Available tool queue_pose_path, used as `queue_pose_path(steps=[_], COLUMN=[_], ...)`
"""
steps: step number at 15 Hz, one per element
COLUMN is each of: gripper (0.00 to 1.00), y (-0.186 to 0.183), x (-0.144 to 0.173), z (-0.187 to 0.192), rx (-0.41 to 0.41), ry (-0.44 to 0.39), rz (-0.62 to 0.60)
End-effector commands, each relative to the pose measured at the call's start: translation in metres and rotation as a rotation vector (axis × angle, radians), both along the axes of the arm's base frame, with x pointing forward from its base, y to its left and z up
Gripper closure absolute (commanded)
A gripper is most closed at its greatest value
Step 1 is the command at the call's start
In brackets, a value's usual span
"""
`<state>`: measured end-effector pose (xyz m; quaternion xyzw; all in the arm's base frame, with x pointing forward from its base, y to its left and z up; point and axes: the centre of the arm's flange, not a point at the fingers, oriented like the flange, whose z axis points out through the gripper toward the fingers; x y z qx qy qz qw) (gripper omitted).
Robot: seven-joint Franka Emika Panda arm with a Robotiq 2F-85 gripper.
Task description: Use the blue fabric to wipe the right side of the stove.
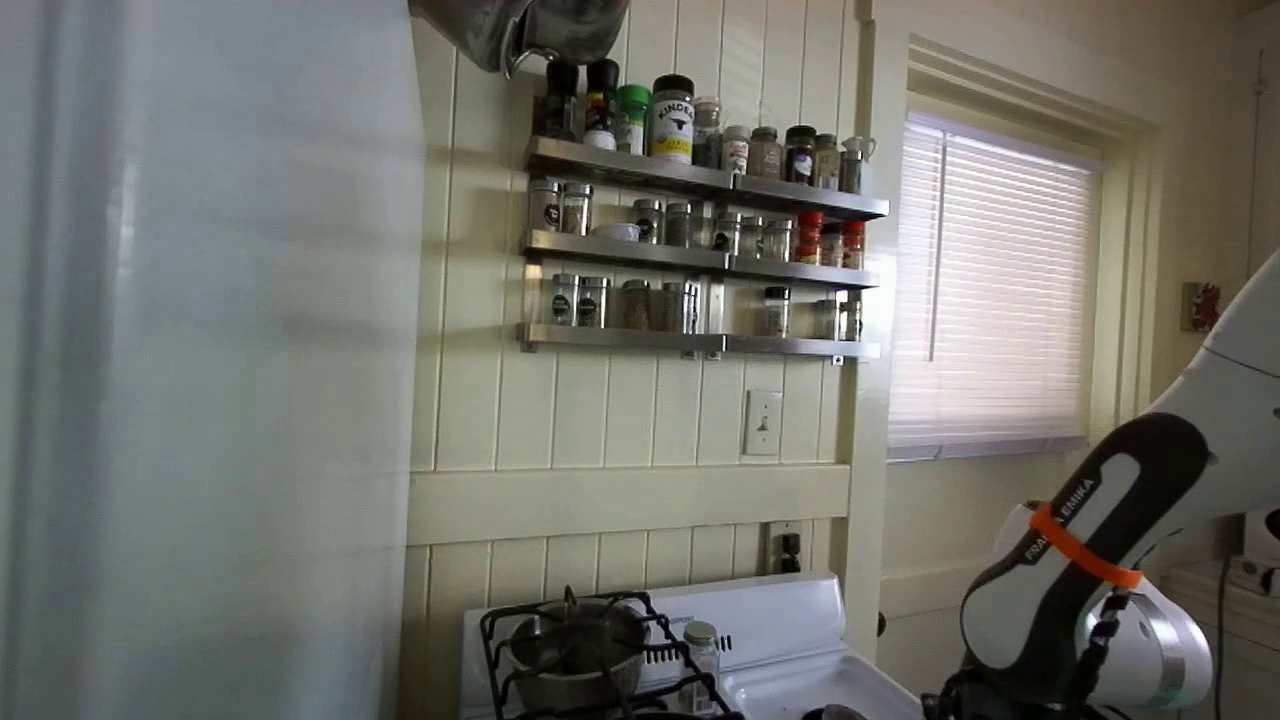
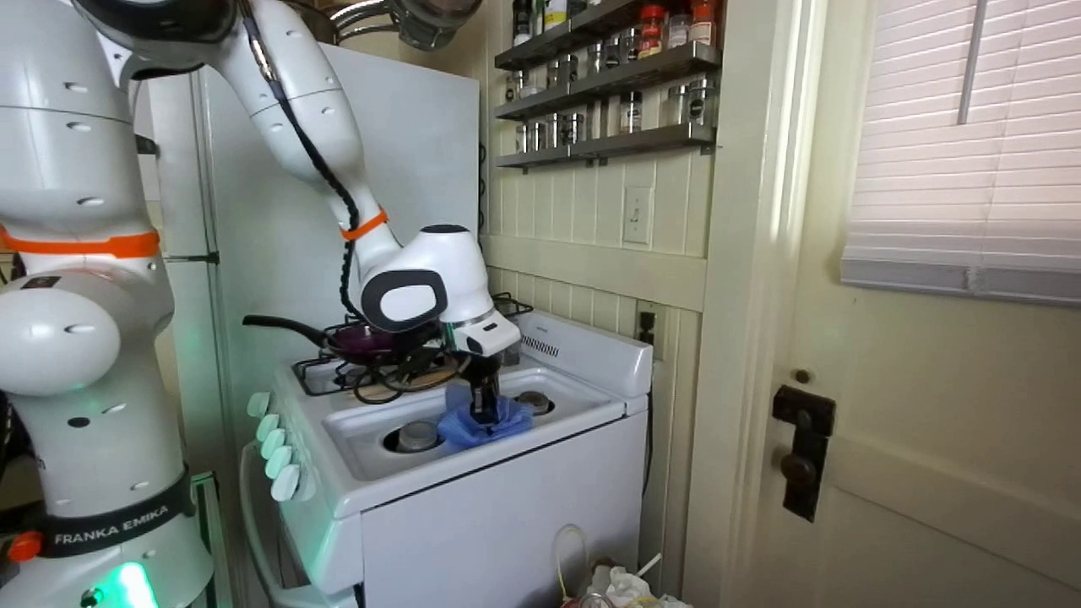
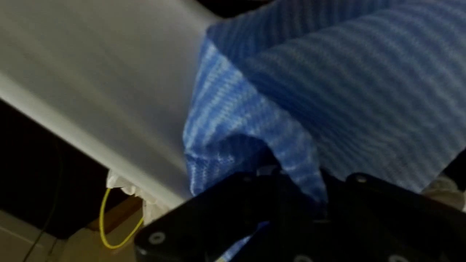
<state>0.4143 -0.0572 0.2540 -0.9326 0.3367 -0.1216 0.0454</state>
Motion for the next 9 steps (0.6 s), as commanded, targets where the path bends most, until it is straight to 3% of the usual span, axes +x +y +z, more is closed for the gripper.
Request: queue_pose_path(steps=[1,3,9], gripper=[1.00,1.00,1.00], y=[-0.009,-0.003,0.029], x=[-0.024,-0.016,0.004], z=[0.010,0.019,0.070], rx=[-0.081,-0.097,-0.187], ry=[0.003,-0.045,-0.235], rz=[-0.150,-0.123,0.193])
